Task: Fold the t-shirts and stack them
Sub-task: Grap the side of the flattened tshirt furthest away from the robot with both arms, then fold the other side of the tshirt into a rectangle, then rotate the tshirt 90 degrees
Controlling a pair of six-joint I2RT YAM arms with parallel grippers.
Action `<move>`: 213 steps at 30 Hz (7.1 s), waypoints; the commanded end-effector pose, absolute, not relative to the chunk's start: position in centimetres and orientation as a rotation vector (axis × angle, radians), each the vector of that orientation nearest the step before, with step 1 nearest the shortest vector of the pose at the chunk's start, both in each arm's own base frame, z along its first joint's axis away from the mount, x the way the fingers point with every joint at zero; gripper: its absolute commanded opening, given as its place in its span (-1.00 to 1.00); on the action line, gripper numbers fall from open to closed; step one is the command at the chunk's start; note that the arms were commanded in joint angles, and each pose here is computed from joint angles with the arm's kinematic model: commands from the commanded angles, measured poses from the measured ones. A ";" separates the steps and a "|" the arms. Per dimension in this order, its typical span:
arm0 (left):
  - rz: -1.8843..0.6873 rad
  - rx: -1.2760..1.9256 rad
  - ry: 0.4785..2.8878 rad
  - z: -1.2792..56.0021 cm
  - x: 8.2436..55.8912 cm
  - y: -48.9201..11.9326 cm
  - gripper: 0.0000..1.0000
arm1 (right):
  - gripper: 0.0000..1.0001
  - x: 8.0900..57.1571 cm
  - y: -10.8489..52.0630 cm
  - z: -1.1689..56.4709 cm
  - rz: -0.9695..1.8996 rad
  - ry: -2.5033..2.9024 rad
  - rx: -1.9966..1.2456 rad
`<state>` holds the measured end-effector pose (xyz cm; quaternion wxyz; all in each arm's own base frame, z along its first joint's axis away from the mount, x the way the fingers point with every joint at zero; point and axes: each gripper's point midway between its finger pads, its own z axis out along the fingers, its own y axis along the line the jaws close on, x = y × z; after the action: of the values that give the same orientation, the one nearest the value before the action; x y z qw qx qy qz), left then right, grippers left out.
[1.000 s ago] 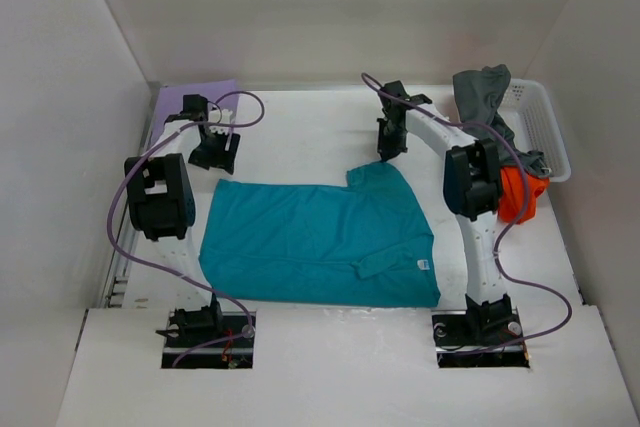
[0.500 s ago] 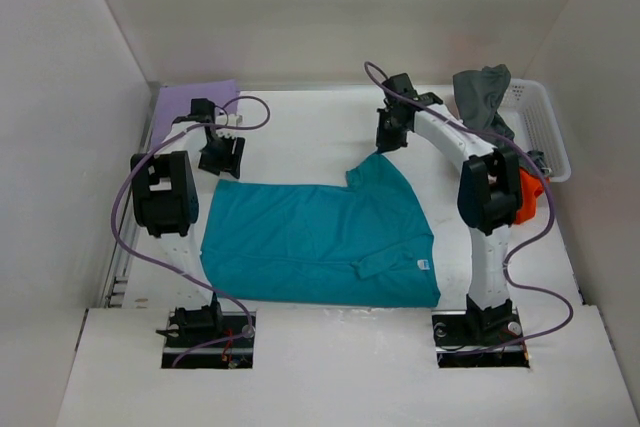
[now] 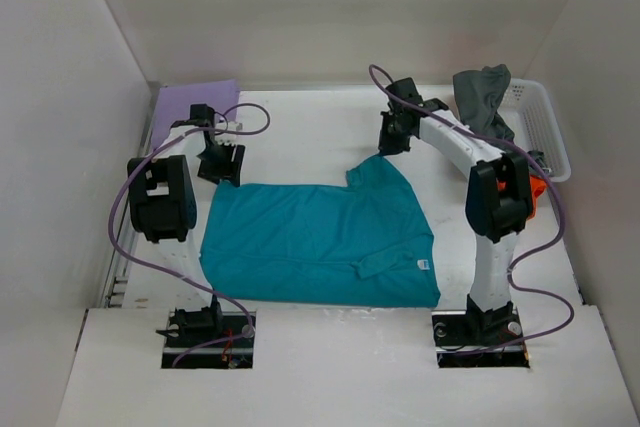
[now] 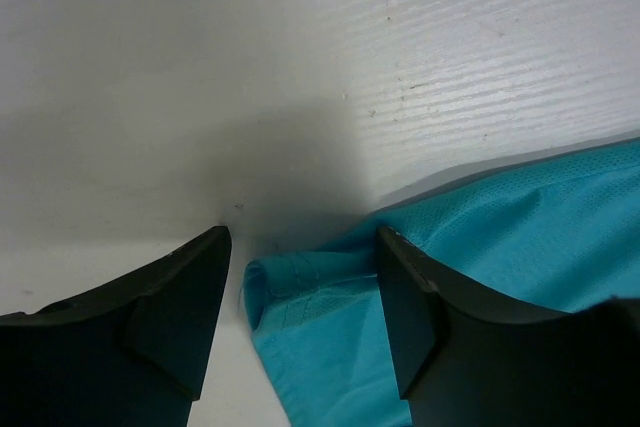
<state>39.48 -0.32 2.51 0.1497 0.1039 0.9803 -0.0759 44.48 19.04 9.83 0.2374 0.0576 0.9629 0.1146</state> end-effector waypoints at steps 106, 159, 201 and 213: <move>-0.670 2.002 1.641 6.9 18.7 -37.3 0.32 | -0.98 22.0 15.9 6.8 0.644 2.464 0.460; -0.107 1.566 2.105 9.8 28.3 -16.7 0.36 | 0.12 31.4 10.0 8.4 0.319 2.459 0.416; 0.325 0.810 2.716 4.1 29.1 9.3 0.41 | -0.32 34.9 10.4 7.3 0.218 2.697 0.306; 0.477 0.591 2.749 5.1 30.2 10.8 0.38 | 0.37 36.0 15.9 6.6 0.336 2.744 0.162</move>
<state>28.86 10.43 3.67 0.1184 0.2365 0.9538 0.1429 35.03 15.50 7.62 0.1947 0.0543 0.9719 0.1205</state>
